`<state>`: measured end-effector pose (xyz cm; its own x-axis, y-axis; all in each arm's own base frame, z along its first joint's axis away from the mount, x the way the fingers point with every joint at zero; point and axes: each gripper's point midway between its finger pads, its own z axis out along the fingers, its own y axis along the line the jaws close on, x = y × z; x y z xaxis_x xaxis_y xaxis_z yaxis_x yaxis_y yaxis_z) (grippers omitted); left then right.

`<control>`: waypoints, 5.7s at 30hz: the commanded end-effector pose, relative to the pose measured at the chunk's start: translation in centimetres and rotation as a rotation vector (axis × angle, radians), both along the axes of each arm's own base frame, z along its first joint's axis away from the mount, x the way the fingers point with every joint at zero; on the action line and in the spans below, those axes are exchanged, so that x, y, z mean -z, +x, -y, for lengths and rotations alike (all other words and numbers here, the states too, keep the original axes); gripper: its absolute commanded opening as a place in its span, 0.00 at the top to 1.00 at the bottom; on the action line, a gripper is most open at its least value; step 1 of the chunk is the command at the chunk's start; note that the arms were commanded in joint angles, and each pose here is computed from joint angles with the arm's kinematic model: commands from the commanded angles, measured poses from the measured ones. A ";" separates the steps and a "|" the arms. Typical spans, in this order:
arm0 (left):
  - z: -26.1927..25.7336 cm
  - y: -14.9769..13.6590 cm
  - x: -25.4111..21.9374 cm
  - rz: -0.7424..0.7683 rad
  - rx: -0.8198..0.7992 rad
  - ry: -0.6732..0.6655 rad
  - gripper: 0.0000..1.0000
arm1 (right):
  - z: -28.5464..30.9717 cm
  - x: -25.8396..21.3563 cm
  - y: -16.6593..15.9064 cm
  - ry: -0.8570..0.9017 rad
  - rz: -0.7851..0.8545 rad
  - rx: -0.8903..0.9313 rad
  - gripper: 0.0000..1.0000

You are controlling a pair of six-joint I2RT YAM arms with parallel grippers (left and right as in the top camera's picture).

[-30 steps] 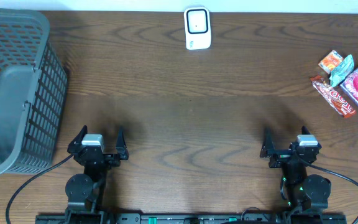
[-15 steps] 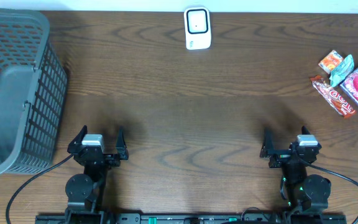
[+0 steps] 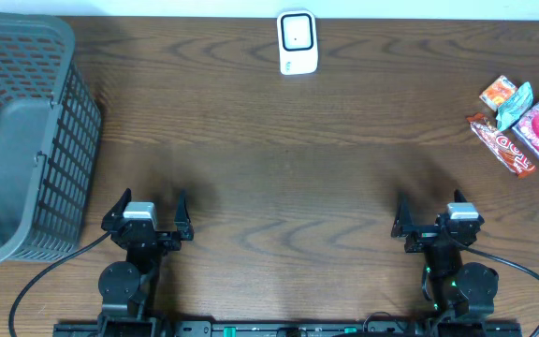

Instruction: Scan the item barcode

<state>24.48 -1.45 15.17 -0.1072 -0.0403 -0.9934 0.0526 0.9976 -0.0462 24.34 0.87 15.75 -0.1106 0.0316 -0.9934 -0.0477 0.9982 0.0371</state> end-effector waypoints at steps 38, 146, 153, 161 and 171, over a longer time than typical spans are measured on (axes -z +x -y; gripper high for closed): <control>-0.2 -0.1 1.5 -0.050 -0.011 0.011 0.02 | 0.0 0.1 0.0 -0.022 0.010 -0.001 0.01; -0.2 -0.1 1.5 -0.050 -0.011 0.011 0.02 | 0.0 0.1 0.1 -0.017 0.023 -0.005 0.01; -0.2 -0.1 1.5 -0.050 -0.011 0.011 0.02 | 0.0 0.1 0.1 -0.017 0.023 -0.005 0.01; -0.2 -0.1 1.5 -0.050 -0.011 0.011 0.02 | 0.0 0.1 0.1 -0.017 0.023 -0.005 0.01; -0.2 -0.1 1.5 -0.050 -0.011 0.011 0.02 | 0.0 0.0 0.1 -0.017 0.023 -0.005 0.01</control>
